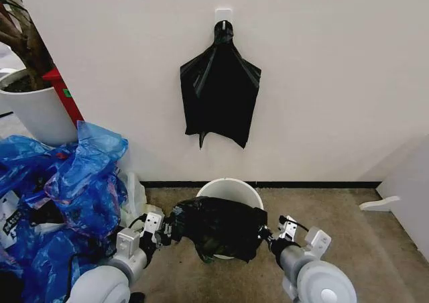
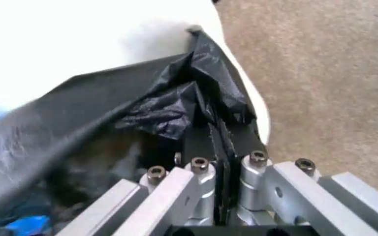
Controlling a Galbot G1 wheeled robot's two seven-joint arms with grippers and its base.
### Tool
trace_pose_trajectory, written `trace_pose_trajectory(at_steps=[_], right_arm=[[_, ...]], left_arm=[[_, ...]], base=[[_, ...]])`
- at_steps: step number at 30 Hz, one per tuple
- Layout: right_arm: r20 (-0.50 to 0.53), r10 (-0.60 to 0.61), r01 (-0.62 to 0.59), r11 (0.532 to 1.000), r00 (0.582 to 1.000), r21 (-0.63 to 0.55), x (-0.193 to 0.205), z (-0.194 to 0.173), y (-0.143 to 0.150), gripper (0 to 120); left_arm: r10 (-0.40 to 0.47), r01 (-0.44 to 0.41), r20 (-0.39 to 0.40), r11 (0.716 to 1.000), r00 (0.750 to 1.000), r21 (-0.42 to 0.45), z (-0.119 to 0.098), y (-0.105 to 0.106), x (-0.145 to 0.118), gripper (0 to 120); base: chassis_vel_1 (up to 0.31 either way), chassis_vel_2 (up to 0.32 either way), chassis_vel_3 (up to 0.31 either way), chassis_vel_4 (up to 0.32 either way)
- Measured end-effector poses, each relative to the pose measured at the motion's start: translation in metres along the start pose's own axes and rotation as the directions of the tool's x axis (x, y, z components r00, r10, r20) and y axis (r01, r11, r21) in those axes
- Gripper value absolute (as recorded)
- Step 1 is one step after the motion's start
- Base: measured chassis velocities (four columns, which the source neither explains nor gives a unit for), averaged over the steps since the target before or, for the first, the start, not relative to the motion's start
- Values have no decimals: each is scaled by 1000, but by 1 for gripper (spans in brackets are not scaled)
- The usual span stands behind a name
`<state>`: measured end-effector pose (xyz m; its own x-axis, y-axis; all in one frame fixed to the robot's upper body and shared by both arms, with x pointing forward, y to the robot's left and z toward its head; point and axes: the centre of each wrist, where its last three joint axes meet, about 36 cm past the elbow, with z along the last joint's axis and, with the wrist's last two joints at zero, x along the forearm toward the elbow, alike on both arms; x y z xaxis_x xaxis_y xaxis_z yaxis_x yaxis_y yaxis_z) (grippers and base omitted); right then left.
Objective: Place the garbage bag over the trash bin.
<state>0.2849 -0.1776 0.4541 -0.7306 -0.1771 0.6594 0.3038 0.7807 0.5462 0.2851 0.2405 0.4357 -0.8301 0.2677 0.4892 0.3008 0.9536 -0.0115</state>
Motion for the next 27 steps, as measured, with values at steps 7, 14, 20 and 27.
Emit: trace_pose_trajectory(at_steps=[7, 14, 20, 27], right_arm=[[2, 47, -47, 999, 999, -3, -8, 10, -10, 0], [25, 77, -77, 997, 997, 4, -24, 19, -23, 0], [89, 61, -64, 998, 994, 27, -40, 29, -37, 0], [193, 7, -20, 997, 981, 68, -52, 37, -52, 0]], left_arm=[[-41, 41, -17, 999, 999, -12, 15, -1, -8, 0], [-74, 74, -14, 997, 997, -34, 35, -3, -29, 0], [-58, 59, 24, 998, 998, -38, 60, -16, -47, 0], [-56, 61, 125, 997, 991, -41, 86, -21, -72, 0]], base=[[0, 0, 0, 0], [0, 0, 0, 0], [0, 0, 0, 0], [0, 0, 0, 0]])
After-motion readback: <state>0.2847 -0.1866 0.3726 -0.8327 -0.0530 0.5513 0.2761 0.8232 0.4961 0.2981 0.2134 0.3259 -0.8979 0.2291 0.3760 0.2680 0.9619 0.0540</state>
